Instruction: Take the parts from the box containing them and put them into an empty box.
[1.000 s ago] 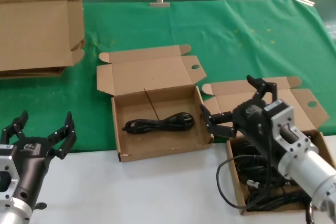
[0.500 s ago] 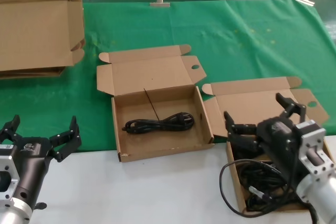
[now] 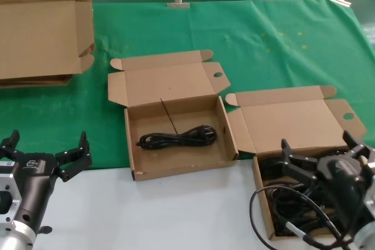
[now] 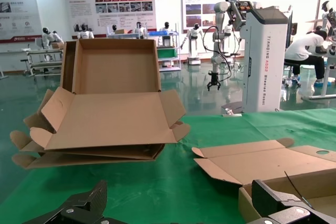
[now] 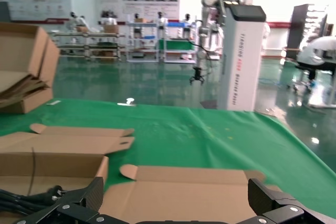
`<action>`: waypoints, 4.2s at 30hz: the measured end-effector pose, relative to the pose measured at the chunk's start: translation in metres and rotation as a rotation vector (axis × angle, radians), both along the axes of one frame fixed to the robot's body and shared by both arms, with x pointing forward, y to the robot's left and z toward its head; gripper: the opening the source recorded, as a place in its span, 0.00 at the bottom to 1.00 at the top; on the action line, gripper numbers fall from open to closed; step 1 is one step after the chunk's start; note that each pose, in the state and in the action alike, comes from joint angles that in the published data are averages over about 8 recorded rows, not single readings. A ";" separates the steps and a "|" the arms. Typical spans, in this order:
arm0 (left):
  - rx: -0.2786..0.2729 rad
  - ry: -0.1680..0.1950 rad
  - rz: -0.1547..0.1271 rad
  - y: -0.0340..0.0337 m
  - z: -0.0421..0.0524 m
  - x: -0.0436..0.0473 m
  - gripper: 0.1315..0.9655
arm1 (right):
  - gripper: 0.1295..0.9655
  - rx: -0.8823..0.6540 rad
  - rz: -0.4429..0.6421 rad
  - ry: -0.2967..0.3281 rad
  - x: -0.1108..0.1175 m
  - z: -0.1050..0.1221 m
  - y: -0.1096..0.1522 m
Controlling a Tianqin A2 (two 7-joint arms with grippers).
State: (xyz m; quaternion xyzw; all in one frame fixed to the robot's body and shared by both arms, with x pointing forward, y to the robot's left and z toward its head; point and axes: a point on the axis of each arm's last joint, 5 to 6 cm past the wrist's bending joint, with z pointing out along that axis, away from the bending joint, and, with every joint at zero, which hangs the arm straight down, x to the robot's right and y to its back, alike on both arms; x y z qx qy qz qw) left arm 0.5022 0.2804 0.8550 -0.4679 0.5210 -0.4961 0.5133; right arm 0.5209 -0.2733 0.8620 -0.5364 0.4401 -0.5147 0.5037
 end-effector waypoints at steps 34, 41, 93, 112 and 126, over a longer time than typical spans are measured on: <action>0.000 0.000 0.000 0.0000 0.0000 0.0000 1.00 | 1.00 0.018 -0.024 0.009 -0.006 -0.003 -0.003; 0.000 0.000 0.000 0.0000 0.0000 0.0000 1.00 | 1.00 0.018 -0.024 0.009 -0.006 -0.003 -0.003; 0.000 0.000 0.000 0.0000 0.0000 0.0000 1.00 | 1.00 0.018 -0.024 0.009 -0.006 -0.003 -0.003; 0.000 0.000 0.000 0.0000 0.0000 0.0000 1.00 | 1.00 0.018 -0.024 0.009 -0.006 -0.003 -0.003; 0.000 0.000 0.000 0.0000 0.0000 0.0000 1.00 | 1.00 0.018 -0.024 0.009 -0.006 -0.003 -0.003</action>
